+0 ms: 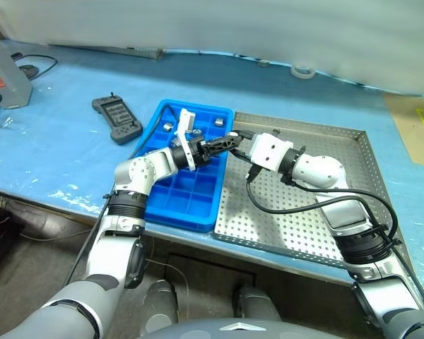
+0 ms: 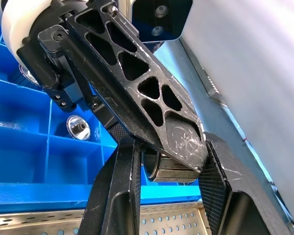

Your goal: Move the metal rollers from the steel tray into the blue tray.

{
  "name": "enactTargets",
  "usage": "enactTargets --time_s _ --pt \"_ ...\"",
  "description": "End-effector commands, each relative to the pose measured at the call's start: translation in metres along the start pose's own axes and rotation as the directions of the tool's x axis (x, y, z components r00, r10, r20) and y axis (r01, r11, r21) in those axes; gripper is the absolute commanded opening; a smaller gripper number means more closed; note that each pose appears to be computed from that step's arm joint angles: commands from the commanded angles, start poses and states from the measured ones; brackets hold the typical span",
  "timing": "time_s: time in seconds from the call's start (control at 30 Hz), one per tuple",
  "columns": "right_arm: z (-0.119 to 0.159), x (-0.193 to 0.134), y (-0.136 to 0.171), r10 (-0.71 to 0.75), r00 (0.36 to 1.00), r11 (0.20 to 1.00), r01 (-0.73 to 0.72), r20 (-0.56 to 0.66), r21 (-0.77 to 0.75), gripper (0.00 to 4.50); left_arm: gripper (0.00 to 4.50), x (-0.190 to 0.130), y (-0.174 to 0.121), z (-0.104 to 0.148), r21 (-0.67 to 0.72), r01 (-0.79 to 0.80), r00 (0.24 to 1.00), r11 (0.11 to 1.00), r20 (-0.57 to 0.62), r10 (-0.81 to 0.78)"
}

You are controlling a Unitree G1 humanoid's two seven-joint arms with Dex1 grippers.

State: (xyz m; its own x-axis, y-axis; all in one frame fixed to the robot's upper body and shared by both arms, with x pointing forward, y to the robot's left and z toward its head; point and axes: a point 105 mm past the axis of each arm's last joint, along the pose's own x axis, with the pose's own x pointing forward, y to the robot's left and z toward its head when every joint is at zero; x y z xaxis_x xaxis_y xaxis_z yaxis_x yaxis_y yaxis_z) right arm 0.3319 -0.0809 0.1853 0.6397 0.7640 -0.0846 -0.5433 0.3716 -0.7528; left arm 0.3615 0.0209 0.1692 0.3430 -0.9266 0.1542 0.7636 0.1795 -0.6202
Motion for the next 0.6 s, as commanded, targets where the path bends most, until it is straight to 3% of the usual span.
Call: enactTargets --time_s 0.03,0.1,0.6 --pt "0.014 -0.002 -0.008 -0.02 0.999 0.999 0.022 0.044 -0.045 1.24 2.84 0.004 -0.015 0.016 0.05 0.049 0.998 0.998 0.043 -0.051" --pt "0.014 -0.002 -0.008 -0.02 0.999 0.999 0.022 0.045 -0.046 1.24 2.16 0.005 -0.013 0.018 0.05 0.027 0.998 0.998 0.049 -0.029" --pt "0.006 -0.002 -0.003 0.0 1.0 1.0 0.0 0.014 -0.009 1.24 2.16 0.001 -0.01 0.035 0.046 0.003 0.993 0.999 0.118 -0.009"
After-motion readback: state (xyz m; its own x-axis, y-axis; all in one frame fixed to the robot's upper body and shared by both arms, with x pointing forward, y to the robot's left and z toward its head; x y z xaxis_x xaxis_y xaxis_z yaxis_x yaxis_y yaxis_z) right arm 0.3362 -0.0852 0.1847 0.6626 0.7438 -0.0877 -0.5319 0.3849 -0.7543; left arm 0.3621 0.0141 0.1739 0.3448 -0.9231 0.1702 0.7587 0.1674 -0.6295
